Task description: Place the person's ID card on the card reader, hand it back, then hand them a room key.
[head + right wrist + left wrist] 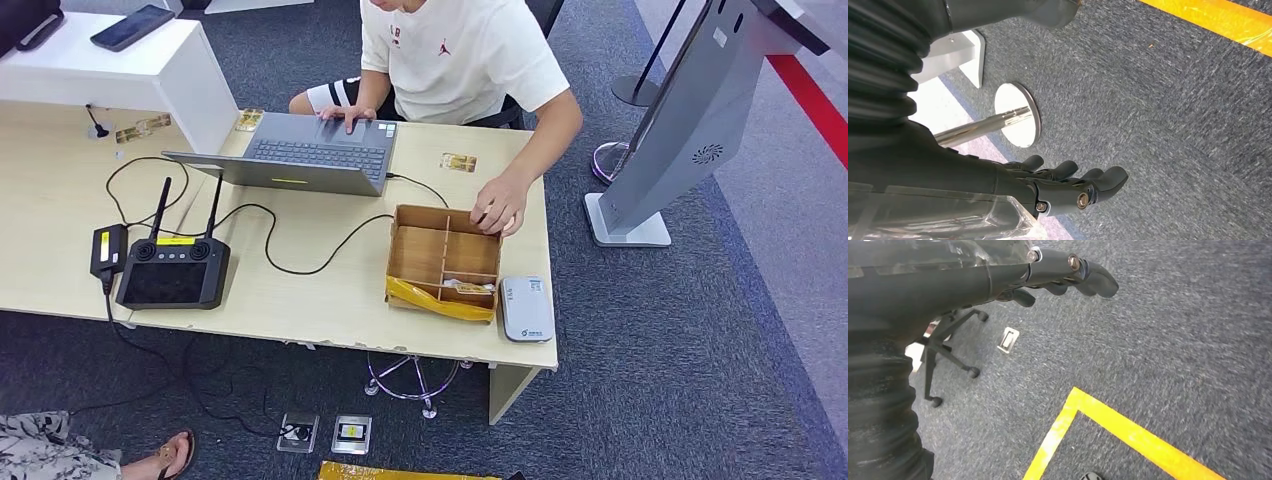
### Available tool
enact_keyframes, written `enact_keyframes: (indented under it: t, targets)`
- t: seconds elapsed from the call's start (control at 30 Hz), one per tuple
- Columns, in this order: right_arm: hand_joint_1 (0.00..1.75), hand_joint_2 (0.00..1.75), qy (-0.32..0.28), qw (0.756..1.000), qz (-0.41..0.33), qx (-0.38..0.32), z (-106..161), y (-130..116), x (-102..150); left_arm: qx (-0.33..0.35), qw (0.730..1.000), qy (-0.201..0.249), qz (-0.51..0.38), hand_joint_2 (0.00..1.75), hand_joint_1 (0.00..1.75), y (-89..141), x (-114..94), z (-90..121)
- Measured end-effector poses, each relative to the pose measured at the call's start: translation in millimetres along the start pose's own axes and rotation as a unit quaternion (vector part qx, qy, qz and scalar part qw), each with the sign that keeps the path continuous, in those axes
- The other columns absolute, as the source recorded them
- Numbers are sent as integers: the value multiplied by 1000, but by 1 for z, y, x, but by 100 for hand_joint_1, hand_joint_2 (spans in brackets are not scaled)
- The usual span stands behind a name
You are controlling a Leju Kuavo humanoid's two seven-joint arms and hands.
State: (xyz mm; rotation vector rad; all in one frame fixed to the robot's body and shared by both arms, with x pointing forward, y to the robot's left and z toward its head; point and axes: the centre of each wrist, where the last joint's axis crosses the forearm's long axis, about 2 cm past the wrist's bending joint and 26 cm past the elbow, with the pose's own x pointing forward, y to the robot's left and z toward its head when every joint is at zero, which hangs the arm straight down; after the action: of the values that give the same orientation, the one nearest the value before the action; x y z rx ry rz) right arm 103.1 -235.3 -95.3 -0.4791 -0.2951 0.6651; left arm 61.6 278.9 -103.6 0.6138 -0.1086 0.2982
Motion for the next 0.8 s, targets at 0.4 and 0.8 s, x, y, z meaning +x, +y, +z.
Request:
enact_keyframes:
  t: [0.4, 0.8]
  targets:
    - [0, 175, 11, 999, -24, 36, 1, 6, -15, -39, 999, -13, -26, 175, 0, -8, -9, 5]
    - [0, 44, 35, 982, -119, 144, 7, 25, -62, -164, 985, -24, -51, 0, 0, 6, -35, -6]
